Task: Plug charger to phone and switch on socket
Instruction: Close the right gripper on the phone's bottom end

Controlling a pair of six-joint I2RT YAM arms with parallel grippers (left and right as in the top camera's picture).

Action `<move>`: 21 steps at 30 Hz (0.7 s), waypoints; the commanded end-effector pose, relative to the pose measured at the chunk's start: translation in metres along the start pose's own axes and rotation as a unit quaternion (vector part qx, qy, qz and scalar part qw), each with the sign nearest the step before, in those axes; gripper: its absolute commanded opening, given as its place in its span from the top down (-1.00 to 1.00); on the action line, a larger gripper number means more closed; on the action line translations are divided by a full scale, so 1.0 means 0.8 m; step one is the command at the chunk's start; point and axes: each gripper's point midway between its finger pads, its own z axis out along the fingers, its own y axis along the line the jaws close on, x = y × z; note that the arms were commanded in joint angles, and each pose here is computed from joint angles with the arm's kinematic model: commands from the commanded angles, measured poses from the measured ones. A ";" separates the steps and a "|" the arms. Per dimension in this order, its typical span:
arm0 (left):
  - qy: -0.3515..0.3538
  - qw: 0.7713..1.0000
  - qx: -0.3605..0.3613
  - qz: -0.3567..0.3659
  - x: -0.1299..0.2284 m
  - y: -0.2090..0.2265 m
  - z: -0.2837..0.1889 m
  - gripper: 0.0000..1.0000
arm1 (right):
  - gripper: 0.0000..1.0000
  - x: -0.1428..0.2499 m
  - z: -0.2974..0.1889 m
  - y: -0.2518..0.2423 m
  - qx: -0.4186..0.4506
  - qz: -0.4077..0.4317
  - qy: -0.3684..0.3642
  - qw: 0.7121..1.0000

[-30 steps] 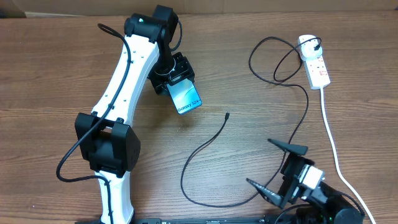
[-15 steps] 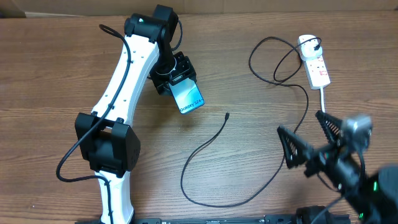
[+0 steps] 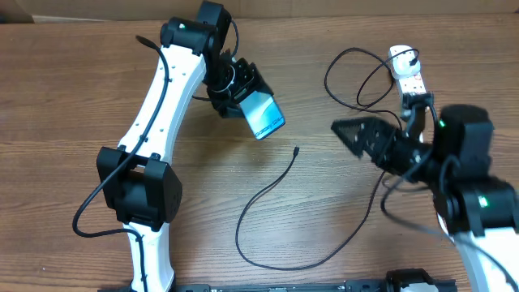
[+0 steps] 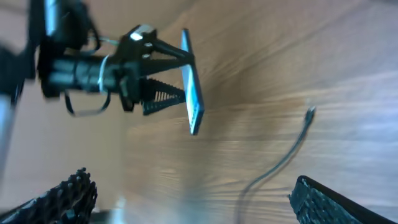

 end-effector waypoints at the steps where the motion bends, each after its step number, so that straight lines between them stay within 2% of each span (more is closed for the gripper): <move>1: 0.041 0.995 0.088 -0.019 0.030 -0.045 -0.032 -0.37 | -1.00 -0.008 0.014 0.012 -0.024 0.081 0.021 0.996; 4: 0.050 0.993 0.093 -0.057 0.032 -0.049 -0.033 -0.39 | -0.96 -0.015 0.028 0.013 -0.035 0.076 0.029 0.996; 9: 0.076 0.986 0.119 -0.093 0.038 -0.063 -0.037 -0.40 | -0.76 -0.023 0.044 0.006 -0.010 0.036 0.010 0.999; 21: 0.117 0.977 0.140 -0.115 0.054 -0.075 -0.041 -0.38 | -0.75 -0.018 0.095 0.006 0.076 -0.050 -0.046 0.995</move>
